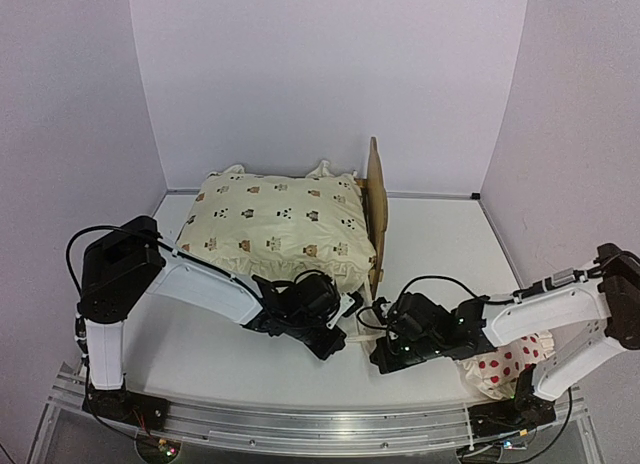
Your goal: Set up the pet bed
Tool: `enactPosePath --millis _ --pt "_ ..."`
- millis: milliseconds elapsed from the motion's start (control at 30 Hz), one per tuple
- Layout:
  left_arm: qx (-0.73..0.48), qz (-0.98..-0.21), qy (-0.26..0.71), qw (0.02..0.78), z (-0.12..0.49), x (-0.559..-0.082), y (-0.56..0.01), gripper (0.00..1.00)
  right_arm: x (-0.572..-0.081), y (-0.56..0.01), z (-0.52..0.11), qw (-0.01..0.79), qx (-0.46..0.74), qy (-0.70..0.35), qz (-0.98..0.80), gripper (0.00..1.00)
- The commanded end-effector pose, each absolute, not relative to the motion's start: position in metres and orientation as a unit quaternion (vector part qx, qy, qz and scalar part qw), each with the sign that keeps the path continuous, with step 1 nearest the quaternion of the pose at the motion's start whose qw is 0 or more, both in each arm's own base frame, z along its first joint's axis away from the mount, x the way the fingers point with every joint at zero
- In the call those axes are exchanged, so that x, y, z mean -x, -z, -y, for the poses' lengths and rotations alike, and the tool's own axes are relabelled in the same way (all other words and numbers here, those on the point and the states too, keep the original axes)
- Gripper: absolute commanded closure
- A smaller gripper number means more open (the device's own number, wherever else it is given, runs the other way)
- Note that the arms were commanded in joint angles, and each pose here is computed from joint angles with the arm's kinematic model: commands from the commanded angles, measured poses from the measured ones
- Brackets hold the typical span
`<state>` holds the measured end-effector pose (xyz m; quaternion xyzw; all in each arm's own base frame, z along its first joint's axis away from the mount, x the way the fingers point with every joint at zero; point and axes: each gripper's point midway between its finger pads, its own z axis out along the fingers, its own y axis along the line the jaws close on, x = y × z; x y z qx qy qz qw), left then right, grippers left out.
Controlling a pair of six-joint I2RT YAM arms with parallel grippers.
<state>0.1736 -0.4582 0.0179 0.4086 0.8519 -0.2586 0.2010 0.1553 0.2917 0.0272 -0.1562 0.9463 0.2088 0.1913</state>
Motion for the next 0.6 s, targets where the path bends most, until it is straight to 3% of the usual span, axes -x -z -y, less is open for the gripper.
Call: enactPosePath --millis 0,367,567 --pt "-0.403 -0.855 0.257 0.202 0.455 -0.18 -0.01 0.94 -0.146 -0.034 -0.283 0.184 0.151 -0.22 -0.946 1.0" --pt "-0.403 -0.846 0.279 0.209 0.457 -0.183 -0.023 0.93 -0.14 -0.029 -0.265 0.181 0.147 -0.203 -0.951 1.0" --pt "-0.457 -0.807 0.302 0.222 0.448 -0.158 -0.061 0.73 -0.149 -0.025 -0.268 0.19 0.15 -0.183 -0.953 1.0"
